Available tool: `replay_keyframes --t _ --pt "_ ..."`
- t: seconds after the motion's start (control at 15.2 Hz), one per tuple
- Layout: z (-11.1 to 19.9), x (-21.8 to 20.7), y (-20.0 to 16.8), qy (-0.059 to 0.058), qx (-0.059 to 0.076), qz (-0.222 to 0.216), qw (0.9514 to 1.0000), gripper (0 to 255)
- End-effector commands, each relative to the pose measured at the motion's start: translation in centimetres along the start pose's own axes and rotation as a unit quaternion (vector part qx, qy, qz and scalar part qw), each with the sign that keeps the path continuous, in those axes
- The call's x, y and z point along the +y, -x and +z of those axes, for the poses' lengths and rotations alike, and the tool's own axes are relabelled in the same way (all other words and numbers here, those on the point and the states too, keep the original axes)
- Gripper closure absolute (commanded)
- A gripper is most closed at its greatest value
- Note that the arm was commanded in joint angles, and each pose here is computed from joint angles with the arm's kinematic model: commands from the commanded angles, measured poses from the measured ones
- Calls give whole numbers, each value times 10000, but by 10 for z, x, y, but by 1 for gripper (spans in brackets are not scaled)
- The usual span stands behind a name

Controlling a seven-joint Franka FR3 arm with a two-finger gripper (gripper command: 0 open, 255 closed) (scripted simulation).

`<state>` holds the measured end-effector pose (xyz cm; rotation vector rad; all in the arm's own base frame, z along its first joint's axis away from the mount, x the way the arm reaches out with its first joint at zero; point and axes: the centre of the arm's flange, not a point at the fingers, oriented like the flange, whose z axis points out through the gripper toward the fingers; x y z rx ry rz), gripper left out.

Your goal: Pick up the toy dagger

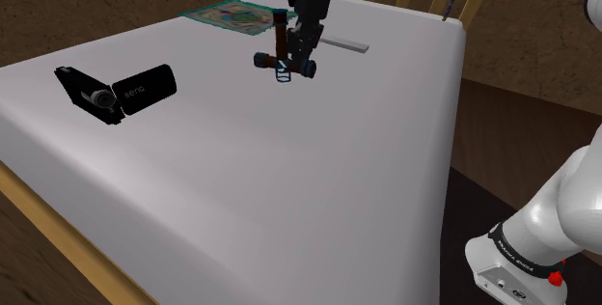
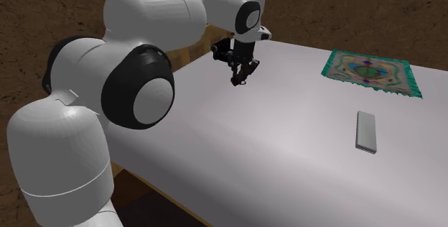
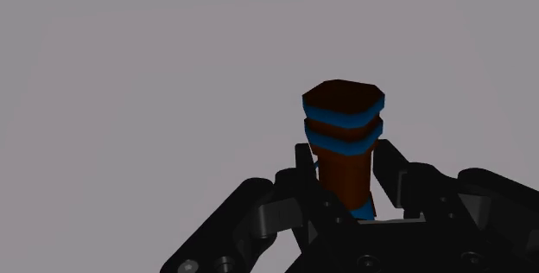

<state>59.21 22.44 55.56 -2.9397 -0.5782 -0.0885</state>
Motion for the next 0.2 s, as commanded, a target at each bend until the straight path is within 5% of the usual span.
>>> replay_keyframes --t 0.0,0.13 --pt "-11 -3 0 0 1 0 10000 255" --pt "-12 -3 0 0 1 0 10000 255"
